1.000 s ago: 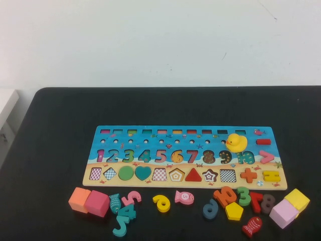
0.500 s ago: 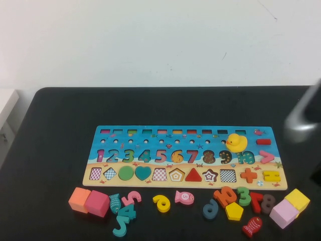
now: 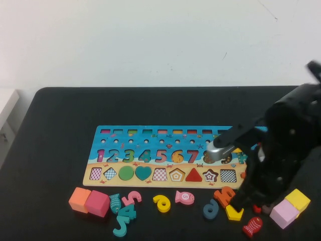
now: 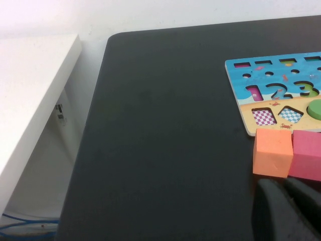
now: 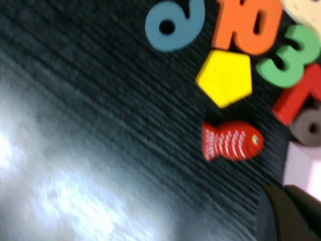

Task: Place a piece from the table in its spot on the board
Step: Pick up the "Pentagon"

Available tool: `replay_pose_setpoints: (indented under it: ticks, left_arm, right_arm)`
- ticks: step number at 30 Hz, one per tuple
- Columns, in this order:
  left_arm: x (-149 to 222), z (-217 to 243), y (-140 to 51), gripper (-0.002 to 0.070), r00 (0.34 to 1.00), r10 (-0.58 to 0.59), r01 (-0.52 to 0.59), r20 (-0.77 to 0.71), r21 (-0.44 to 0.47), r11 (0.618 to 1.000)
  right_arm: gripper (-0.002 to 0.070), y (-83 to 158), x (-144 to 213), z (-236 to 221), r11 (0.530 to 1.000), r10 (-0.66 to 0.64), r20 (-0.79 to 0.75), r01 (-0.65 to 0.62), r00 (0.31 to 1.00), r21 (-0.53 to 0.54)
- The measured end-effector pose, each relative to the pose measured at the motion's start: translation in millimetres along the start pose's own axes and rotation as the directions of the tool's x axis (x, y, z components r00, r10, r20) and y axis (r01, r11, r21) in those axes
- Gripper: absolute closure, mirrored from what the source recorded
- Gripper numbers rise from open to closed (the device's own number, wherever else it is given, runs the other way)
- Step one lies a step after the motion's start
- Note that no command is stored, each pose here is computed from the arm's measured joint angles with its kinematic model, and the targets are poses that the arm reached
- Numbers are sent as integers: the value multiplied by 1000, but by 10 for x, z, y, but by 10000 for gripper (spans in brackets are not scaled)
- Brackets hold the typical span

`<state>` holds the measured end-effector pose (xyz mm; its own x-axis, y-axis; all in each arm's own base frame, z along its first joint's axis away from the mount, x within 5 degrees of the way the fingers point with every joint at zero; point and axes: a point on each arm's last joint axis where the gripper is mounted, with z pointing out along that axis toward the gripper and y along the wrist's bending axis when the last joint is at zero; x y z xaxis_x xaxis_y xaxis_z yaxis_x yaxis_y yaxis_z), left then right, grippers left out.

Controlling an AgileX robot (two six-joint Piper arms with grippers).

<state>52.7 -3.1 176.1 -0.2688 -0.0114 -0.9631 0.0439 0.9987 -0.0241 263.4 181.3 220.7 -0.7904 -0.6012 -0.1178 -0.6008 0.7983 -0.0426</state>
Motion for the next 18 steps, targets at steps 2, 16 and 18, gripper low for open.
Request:
replay_pose_setpoints:
  ticks: [2,16,18]
  left_arm:
    - [0,0,0,677,1000,0,0,0,0,1000]
    - [0,0,0,677,1000,0,0,0,0,1000]
    - [0,0,0,677,1000,0,0,0,0,1000]
  right_arm:
    - [622,3,-50,108,999,36,-1,-36,999,-1]
    - [124,102,-253,749,968,232,-34,-234,972,-85]
    - [118,102,-267,794,966,244,-29,-246,969,-85]
